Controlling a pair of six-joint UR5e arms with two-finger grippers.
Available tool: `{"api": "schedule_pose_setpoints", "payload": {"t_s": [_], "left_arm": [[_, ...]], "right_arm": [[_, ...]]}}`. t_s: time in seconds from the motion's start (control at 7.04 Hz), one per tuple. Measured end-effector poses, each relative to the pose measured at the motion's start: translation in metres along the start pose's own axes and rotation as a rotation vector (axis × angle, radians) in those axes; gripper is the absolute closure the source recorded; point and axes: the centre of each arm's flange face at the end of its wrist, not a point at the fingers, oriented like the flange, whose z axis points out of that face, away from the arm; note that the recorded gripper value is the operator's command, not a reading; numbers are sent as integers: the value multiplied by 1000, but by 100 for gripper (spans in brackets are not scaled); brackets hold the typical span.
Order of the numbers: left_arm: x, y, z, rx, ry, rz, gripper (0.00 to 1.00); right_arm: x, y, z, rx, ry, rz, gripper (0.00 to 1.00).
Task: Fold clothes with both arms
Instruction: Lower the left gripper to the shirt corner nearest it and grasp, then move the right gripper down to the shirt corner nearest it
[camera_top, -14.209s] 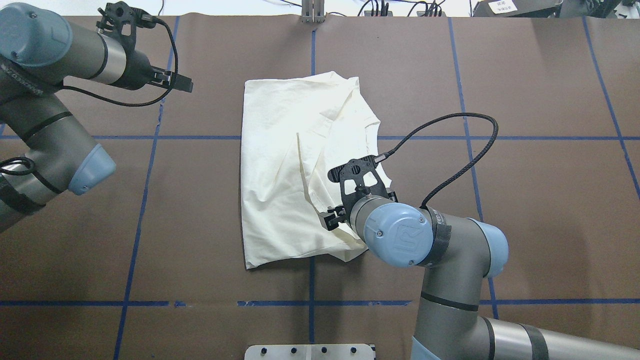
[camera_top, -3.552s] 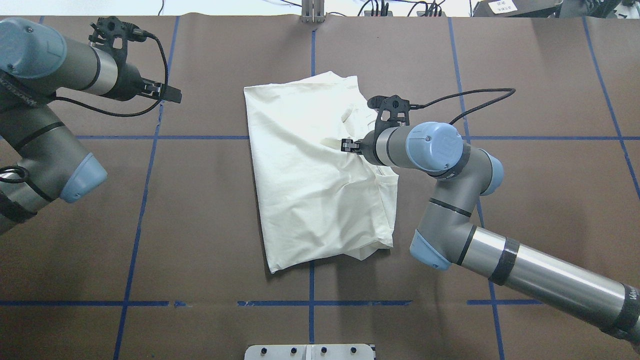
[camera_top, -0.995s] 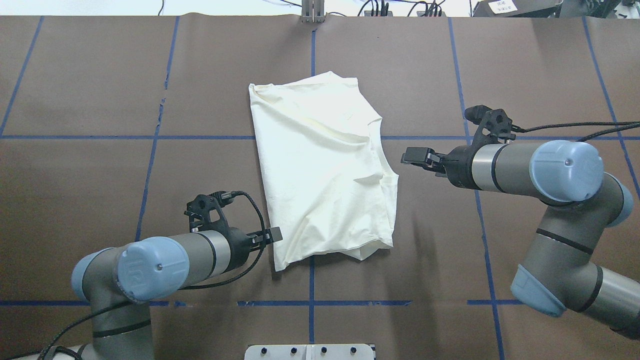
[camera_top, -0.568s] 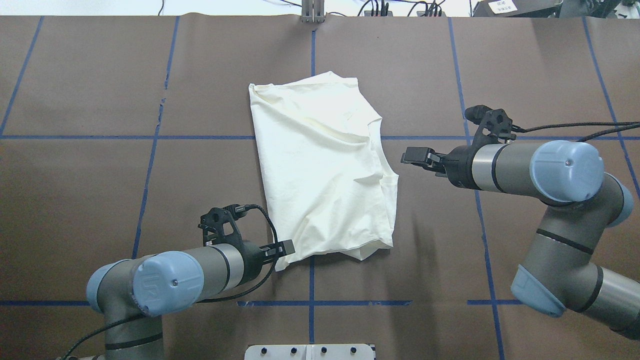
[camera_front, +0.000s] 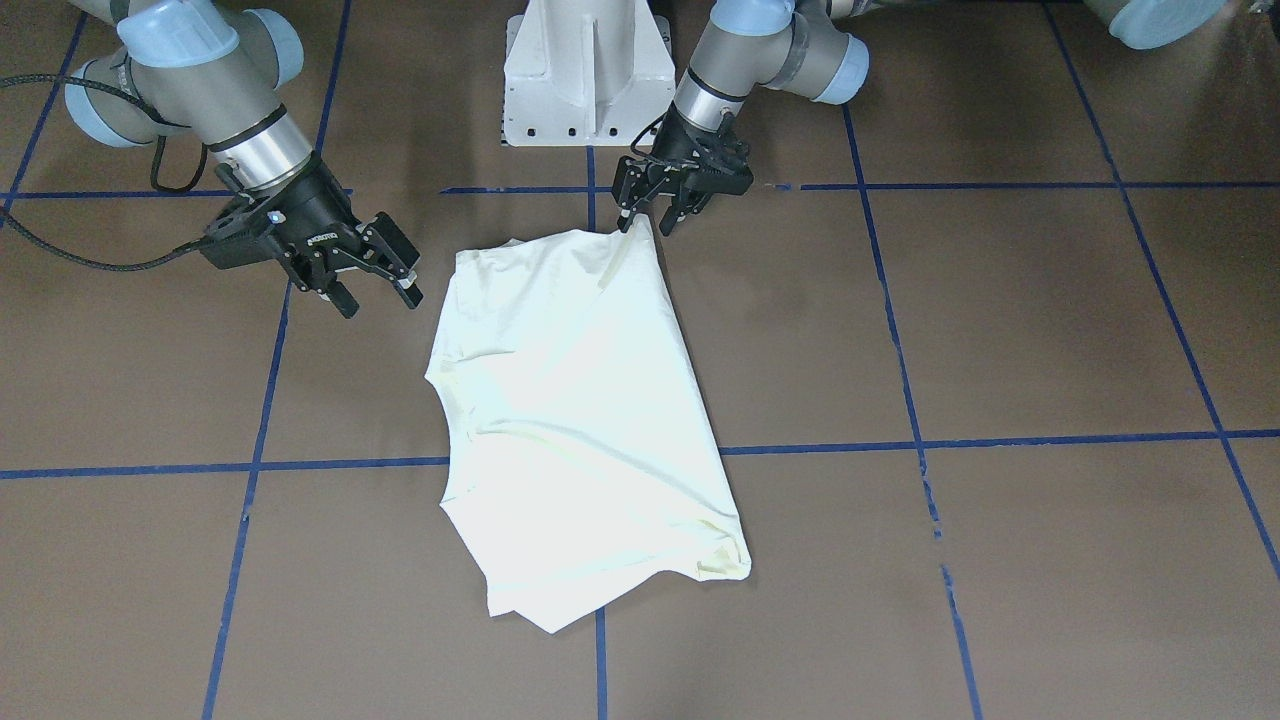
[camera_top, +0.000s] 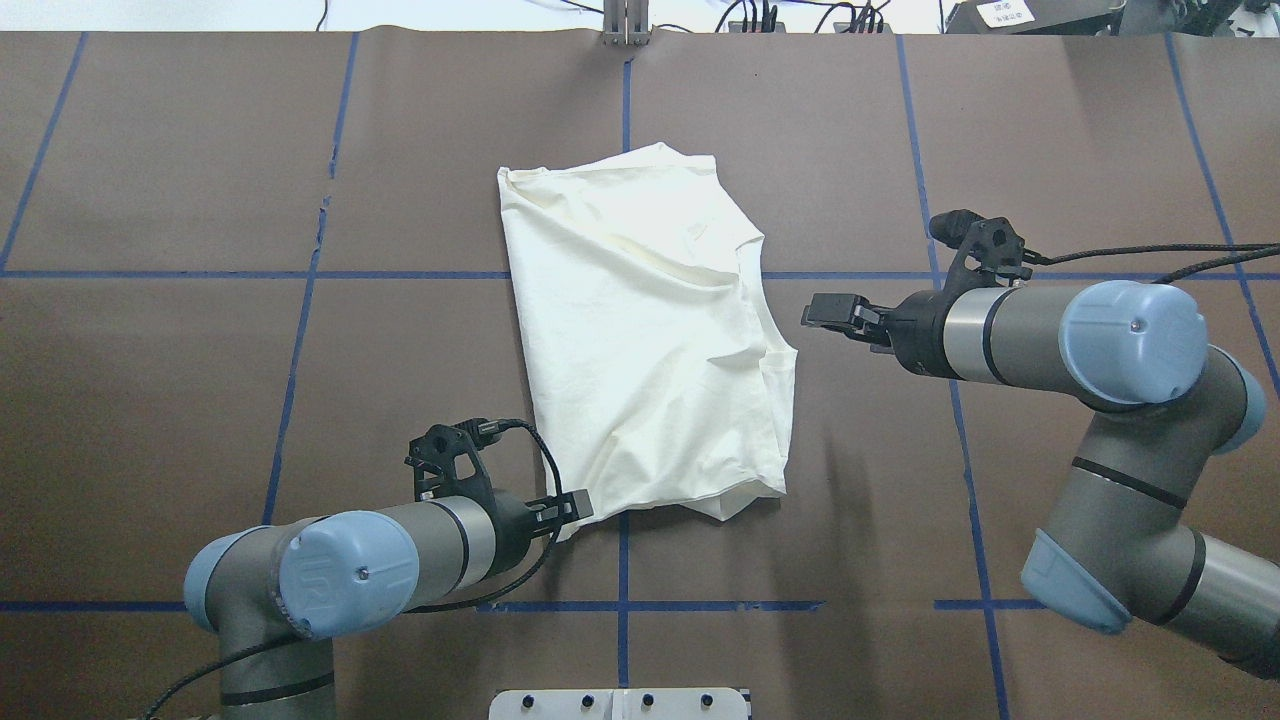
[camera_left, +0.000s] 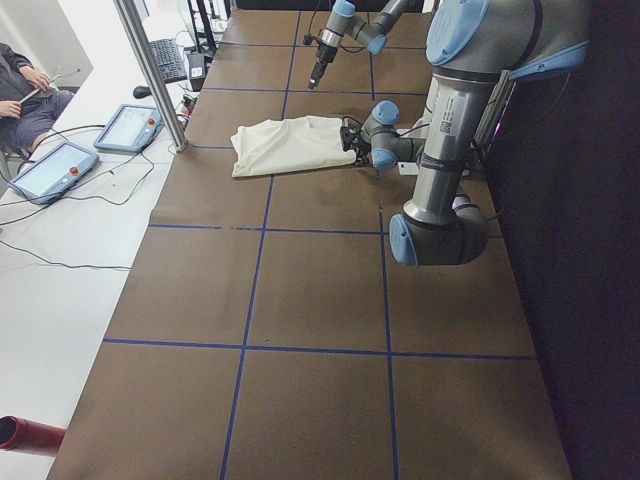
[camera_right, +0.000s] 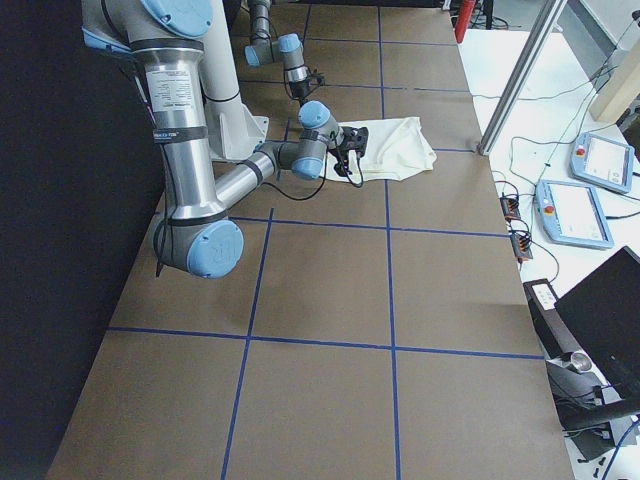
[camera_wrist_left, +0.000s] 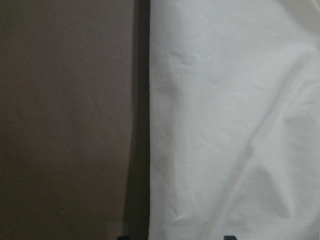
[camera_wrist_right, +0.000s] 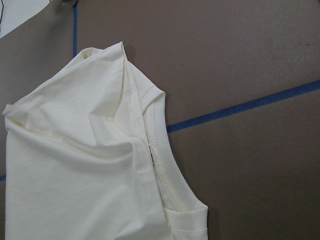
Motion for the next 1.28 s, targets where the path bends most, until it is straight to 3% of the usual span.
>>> {"api": "schedule_pose_setpoints", "payload": {"t_s": [0.28,0.71,0.99,1.14,1.28], "left_arm": [[0,3,6,-2,-7,3,49],[0,5,8,-6,-9,5,100],[5,5,4,-10,2,9,100],[10,6,0,-12,13,11,100],[13,6,-2,-13,20,12,100]], "right_arm": [[0,0,0,0,0,0,0],[2,0,2,-1,5,1,3],[-3,6,6,9,11,46,15],[-15,13,12,18,25,91,17],[-35,22,19,31,49,133,11]]}}
